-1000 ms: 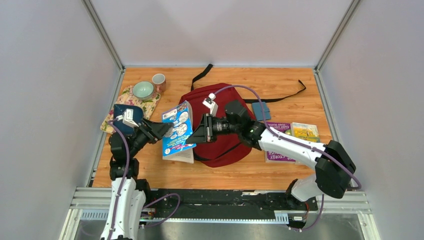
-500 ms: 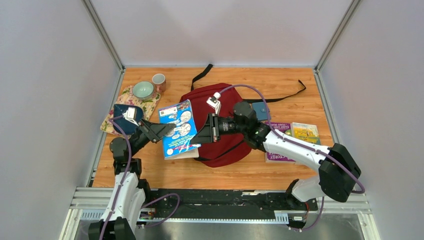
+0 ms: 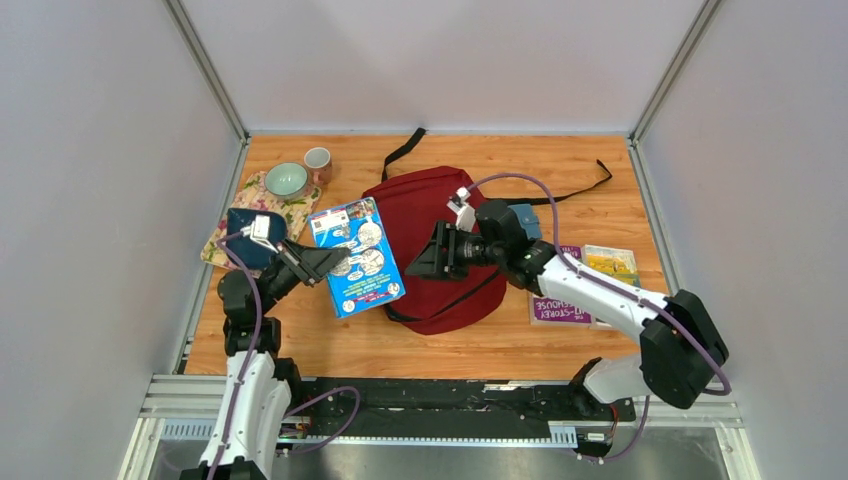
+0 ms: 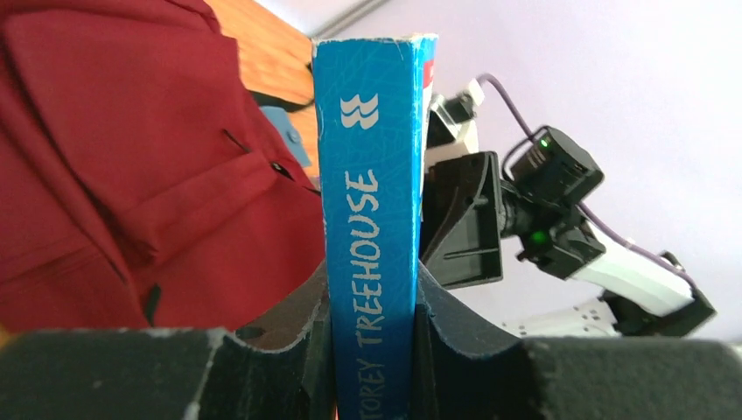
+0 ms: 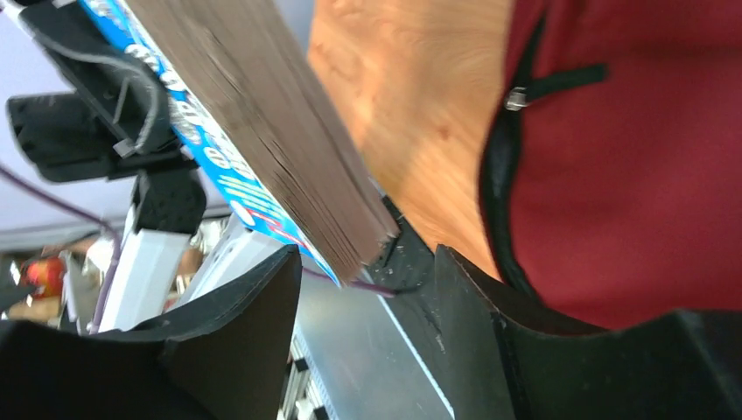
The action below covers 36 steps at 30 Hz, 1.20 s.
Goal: Pack the student bag
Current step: Pick up the book from the center of the board.
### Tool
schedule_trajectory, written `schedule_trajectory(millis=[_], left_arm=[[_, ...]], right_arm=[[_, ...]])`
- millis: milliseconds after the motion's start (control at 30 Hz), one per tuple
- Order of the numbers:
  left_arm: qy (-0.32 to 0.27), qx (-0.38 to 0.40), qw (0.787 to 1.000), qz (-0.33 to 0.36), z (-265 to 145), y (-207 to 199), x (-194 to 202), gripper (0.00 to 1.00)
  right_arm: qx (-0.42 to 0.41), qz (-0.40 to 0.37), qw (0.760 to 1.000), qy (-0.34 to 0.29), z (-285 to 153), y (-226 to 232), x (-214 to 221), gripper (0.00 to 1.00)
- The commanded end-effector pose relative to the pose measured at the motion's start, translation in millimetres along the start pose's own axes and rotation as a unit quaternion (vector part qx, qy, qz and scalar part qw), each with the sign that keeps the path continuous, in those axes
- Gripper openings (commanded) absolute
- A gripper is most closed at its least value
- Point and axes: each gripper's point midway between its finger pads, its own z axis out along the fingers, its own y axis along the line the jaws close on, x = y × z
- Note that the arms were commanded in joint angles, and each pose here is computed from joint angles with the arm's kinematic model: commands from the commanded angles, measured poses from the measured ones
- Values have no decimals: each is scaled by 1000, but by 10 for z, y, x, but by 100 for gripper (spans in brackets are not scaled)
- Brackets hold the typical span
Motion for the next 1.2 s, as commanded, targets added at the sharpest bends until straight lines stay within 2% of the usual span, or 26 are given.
schedule_trajectory(millis=[0, 167, 367, 633, 800, 967, 1167], left_arm=[[-72, -30, 995, 69, 24, -51, -328, 0], [-136, -22, 990, 42, 15, -40, -506, 0], [-204, 7, 978, 31, -17, -143, -691, 0], [-218, 23, 976, 10, 51, -211, -670, 0], [-239, 35, 970, -6, 33, -220, -709, 0], [-231, 51, 971, -24, 54, -233, -627, 0], [-227, 56, 972, -38, 61, -202, -564, 0]], right_arm=[[79, 8, 995, -57, -225, -272, -44, 61], [-1, 25, 998, -64, -279, -10, 127, 63], [-80, 77, 992, -54, -88, 253, 222, 63], [-164, 140, 971, -103, 154, 483, -74, 66], [-166, 166, 967, -95, 366, 445, -172, 67], [-215, 158, 957, -116, 358, 575, -293, 68], [-205, 151, 960, -121, 448, 542, -349, 69]])
